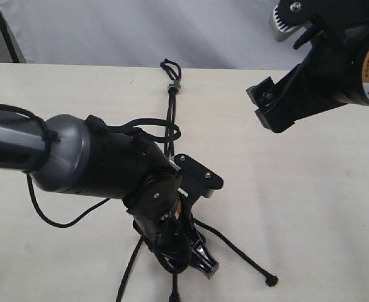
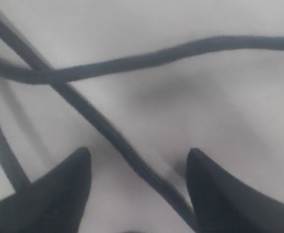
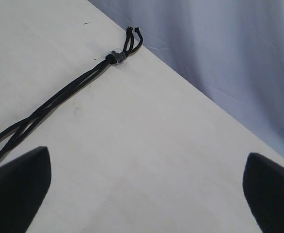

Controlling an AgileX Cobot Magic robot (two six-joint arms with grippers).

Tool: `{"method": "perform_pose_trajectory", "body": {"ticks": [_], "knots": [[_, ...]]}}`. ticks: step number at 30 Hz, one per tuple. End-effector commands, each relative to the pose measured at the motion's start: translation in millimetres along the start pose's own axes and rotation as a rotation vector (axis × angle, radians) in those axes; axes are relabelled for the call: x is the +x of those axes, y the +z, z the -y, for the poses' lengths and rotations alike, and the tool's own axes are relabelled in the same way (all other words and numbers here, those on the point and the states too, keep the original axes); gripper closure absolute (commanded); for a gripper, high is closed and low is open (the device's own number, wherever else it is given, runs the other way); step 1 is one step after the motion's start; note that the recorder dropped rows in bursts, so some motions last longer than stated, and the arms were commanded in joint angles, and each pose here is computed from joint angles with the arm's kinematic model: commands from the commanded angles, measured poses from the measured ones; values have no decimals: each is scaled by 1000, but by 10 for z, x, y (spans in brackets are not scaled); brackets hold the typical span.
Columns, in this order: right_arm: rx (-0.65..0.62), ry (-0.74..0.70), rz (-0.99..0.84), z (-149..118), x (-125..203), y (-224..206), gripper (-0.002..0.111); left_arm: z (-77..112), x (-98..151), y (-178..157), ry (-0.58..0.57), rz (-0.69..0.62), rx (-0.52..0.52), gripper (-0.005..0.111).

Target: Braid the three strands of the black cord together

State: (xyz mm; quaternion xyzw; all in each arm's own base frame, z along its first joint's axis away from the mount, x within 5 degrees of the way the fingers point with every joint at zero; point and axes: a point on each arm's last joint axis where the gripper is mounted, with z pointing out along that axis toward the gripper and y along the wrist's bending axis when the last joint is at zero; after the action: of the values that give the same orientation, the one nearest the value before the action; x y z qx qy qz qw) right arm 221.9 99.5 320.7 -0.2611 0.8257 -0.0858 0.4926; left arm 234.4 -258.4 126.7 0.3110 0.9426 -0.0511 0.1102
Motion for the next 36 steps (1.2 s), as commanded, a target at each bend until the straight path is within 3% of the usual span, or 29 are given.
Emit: {"method": "perform_pose_trajectory", "body": {"ticks": [1, 4, 12, 17, 26, 33, 36], "knots": [[6, 16, 14, 24, -7, -18, 4, 18, 31, 66, -1, -35, 1, 77], [3, 15, 21, 20, -14, -18, 4, 23, 35, 58, 23, -39, 7, 106], [-2, 15, 27, 14, -19, -13, 4, -80, -89, -344, 133, -9, -33, 106], [-19, 11, 33, -18, 12, 5, 4, -253, -115, -411, 222, -11, -78, 106], [-23, 15, 39, -21, 6, 4, 4, -599, -128, -279, 263, -51, -156, 106], [-23, 15, 39, -21, 6, 4, 4, -767, -42, 119, 370, -65, -209, 106], [-23, 15, 39, -21, 6, 4, 4, -811, 4, 222, 346, -66, -200, 106]]}}
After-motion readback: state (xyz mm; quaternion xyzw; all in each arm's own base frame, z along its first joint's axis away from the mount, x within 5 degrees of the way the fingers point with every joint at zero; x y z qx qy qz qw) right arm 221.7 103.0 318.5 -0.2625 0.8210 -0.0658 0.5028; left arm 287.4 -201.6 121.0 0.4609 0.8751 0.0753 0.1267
